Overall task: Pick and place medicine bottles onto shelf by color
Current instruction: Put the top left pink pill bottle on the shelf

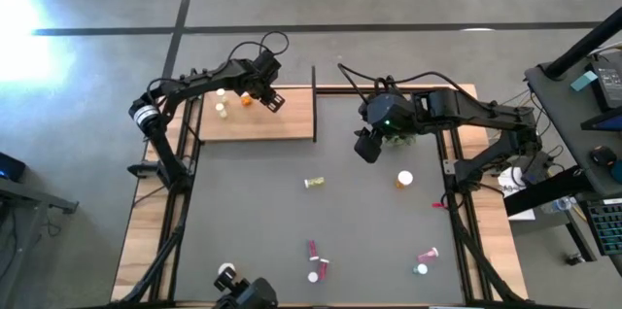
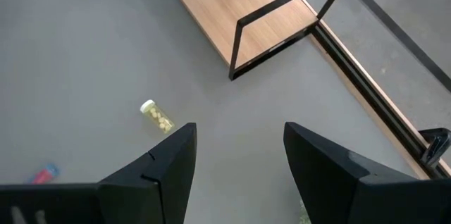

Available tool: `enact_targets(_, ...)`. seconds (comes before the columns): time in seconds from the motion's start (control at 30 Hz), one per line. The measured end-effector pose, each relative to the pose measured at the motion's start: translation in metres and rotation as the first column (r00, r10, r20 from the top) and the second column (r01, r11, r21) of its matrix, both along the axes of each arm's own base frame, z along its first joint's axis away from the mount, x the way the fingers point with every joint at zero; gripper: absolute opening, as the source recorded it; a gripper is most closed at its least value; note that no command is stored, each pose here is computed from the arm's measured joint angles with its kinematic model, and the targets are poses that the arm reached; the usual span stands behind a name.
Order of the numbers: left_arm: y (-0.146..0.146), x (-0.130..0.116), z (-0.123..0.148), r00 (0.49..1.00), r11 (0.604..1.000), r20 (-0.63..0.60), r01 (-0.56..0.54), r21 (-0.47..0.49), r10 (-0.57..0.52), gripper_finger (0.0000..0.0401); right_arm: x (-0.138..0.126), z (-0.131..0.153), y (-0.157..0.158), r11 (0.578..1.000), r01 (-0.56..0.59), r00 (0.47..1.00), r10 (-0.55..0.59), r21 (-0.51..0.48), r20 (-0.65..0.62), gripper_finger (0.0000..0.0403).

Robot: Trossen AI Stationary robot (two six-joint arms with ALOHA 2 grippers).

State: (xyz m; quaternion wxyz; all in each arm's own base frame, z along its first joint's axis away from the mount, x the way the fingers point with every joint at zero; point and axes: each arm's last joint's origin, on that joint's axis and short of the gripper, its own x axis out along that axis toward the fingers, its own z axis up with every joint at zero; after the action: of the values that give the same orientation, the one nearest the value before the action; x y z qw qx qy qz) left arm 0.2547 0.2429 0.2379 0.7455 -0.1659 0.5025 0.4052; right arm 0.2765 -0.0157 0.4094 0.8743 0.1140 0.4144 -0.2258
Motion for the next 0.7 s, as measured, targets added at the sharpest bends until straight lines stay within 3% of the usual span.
enact_targets(0.7, -0.0019, -0.0011, -0.0028, 0.999, 0.999, -0.023, 0.049, -0.017, -0.049, 0.0105, 0.0000, -0.0001, 0.0000, 1.000, 0.000, 1.000, 0.000, 0.000, -0.001, 0.0206)
